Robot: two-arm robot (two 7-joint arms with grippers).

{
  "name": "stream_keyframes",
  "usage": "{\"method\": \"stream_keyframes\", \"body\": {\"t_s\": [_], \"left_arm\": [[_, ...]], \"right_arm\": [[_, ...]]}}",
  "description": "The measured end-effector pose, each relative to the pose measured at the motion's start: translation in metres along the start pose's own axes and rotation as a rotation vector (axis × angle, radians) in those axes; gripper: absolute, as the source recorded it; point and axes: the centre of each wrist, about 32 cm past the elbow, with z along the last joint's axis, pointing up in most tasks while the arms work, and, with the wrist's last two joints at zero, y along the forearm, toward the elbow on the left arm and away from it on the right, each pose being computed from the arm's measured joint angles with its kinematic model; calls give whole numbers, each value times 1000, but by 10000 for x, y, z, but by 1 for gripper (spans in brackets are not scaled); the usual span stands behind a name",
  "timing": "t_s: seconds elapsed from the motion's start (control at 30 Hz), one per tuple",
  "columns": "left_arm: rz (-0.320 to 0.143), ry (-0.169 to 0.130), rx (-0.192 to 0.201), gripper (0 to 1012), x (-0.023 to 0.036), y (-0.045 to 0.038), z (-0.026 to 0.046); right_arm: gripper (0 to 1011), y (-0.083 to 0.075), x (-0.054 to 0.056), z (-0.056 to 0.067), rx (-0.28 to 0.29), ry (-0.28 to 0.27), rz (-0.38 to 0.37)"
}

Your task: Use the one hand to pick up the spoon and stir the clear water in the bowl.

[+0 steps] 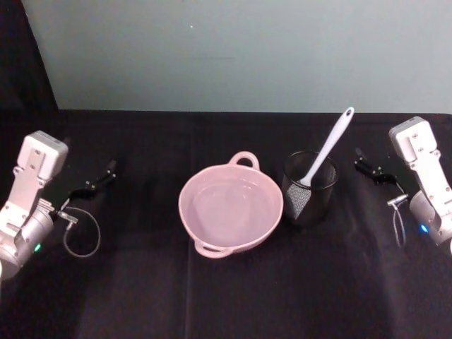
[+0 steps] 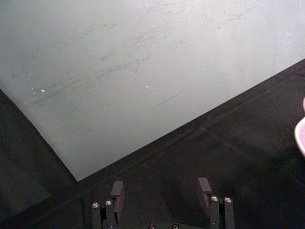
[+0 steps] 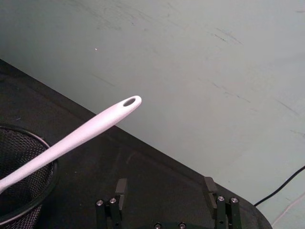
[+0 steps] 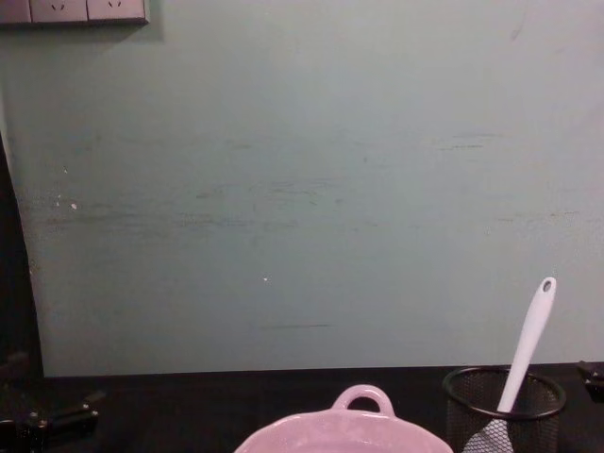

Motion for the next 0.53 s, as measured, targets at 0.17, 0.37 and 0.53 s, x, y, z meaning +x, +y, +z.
{"method": "stream_keyframes", "body": {"t_s": [0.17, 0.37, 0.53], "left_arm": [[0, 0, 0, 1011, 0, 0, 0], [0, 0, 0, 1011, 0, 0, 0], [0, 0, 0, 1011, 0, 0, 0]], "right_arm": [[1002, 0, 1, -1, 0, 0, 1], [1003, 1, 3, 0, 0, 0, 1], [1002, 1, 3, 0, 0, 1, 1]]}}
